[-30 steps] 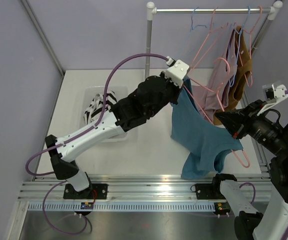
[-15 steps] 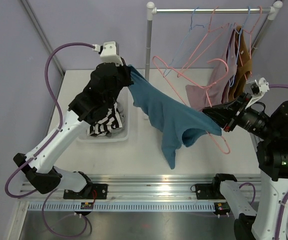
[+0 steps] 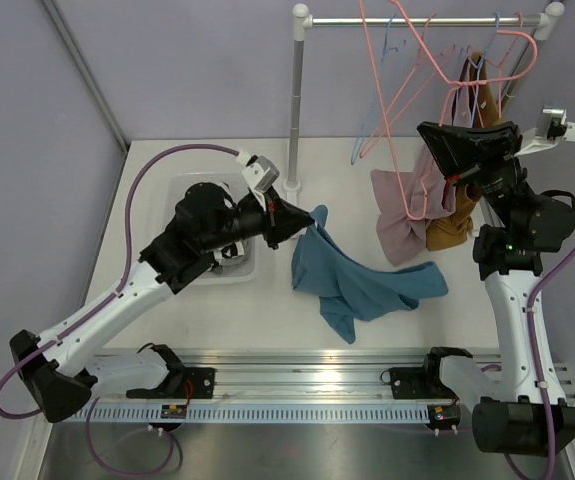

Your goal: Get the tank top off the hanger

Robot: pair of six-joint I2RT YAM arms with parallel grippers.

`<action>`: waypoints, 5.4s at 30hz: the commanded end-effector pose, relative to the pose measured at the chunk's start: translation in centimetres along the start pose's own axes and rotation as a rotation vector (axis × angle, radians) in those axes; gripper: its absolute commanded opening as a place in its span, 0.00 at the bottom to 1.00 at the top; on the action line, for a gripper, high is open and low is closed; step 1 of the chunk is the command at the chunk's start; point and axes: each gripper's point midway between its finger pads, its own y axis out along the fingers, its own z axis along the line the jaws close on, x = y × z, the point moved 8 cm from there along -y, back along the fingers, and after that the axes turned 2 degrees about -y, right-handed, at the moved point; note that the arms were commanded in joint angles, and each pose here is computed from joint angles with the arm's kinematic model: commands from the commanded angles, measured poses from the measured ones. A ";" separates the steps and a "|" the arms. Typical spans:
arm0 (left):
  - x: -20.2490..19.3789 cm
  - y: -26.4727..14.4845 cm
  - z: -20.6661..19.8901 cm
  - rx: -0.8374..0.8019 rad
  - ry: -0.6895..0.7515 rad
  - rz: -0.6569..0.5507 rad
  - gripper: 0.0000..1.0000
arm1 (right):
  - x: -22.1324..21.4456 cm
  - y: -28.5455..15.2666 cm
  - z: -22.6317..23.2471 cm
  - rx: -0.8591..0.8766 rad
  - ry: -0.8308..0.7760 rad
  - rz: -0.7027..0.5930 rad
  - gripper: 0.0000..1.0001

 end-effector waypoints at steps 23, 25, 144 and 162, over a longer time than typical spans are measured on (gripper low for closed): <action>-7.3 -0.2 5.1 0.545 -0.085 0.240 0.25 | 0.6 -5.5 -5.4 -1.018 -0.106 0.529 0.00; -7.5 -0.6 4.9 0.542 -0.077 0.251 0.52 | 1.7 -4.2 -5.9 -0.995 -0.132 0.516 0.00; -4.8 -8.5 23.3 1.277 -0.431 0.397 0.00 | -0.5 -5.2 0.9 -0.824 -0.204 0.470 0.99; -6.5 -9.9 27.1 1.146 -0.693 0.429 0.80 | 1.4 -1.8 -10.2 -1.058 -0.276 0.548 0.99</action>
